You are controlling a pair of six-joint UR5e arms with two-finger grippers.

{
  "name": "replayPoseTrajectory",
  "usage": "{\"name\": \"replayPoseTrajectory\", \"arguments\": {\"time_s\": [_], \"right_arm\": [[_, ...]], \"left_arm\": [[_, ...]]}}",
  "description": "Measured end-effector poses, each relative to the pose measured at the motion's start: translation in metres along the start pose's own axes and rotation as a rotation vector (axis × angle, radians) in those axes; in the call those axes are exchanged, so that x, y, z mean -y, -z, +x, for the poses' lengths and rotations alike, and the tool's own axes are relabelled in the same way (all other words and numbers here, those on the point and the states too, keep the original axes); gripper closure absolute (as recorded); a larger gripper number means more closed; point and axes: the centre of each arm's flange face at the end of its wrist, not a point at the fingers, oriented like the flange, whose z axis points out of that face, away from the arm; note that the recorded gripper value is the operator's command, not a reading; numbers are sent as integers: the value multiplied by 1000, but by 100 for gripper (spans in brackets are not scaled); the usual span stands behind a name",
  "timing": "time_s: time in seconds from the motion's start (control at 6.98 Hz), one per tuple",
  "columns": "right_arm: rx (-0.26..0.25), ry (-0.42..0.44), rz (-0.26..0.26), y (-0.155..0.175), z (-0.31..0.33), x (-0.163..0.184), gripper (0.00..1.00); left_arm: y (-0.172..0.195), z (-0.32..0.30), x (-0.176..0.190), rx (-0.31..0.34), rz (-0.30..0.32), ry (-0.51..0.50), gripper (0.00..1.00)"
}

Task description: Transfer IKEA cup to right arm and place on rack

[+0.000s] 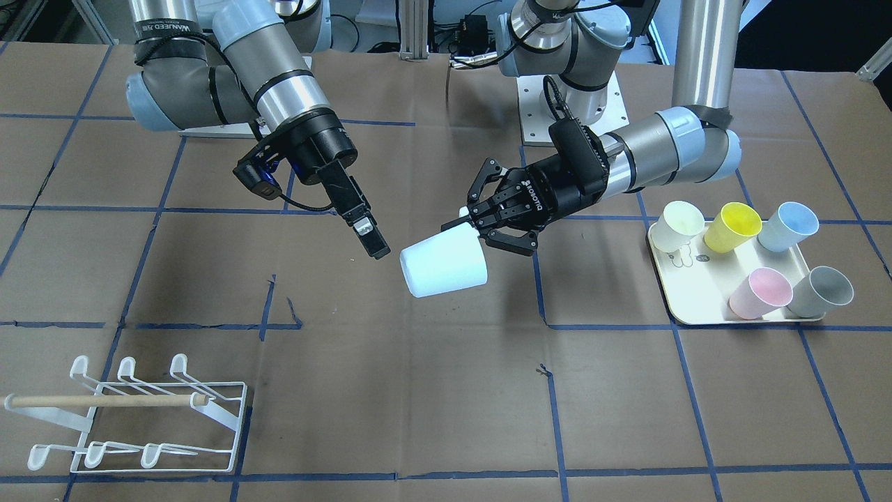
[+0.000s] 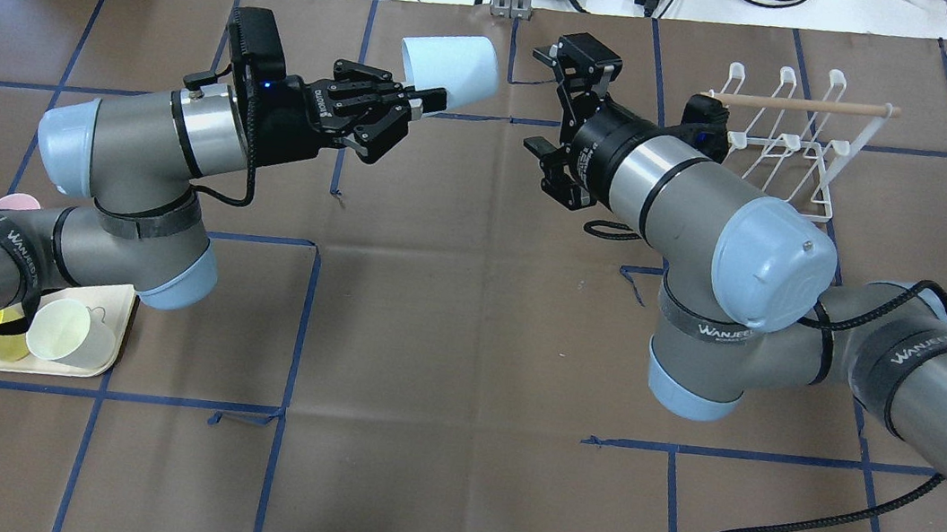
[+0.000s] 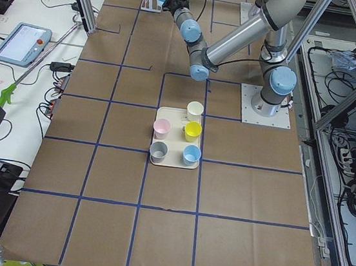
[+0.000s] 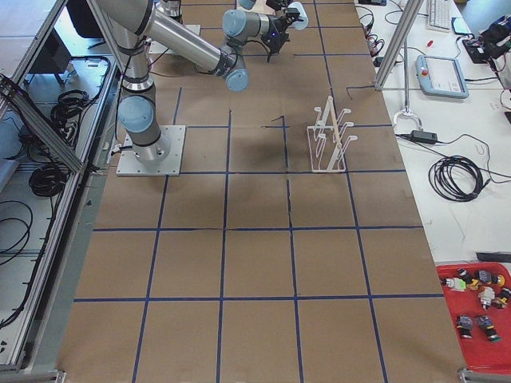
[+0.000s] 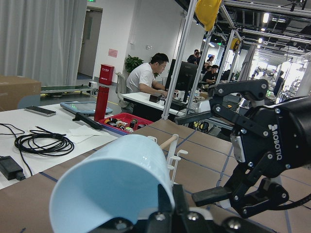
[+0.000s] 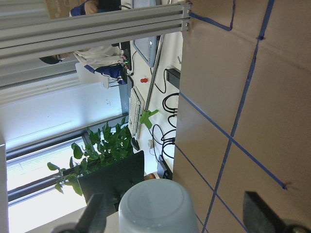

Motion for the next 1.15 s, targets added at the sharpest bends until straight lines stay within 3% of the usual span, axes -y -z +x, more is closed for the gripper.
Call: {"name": "replayPoseTrajectory", "arguments": {"time_s": [0.72,1.15], "right_arm": [[-5,35,-29,-9,-7,-16,3],[-10,45,-44,-31,-9,-21,3]], "left_arm": [[-3,2,-1,2,-4,0,94],[-3,2,-1,2,-4,-1,93]]}}
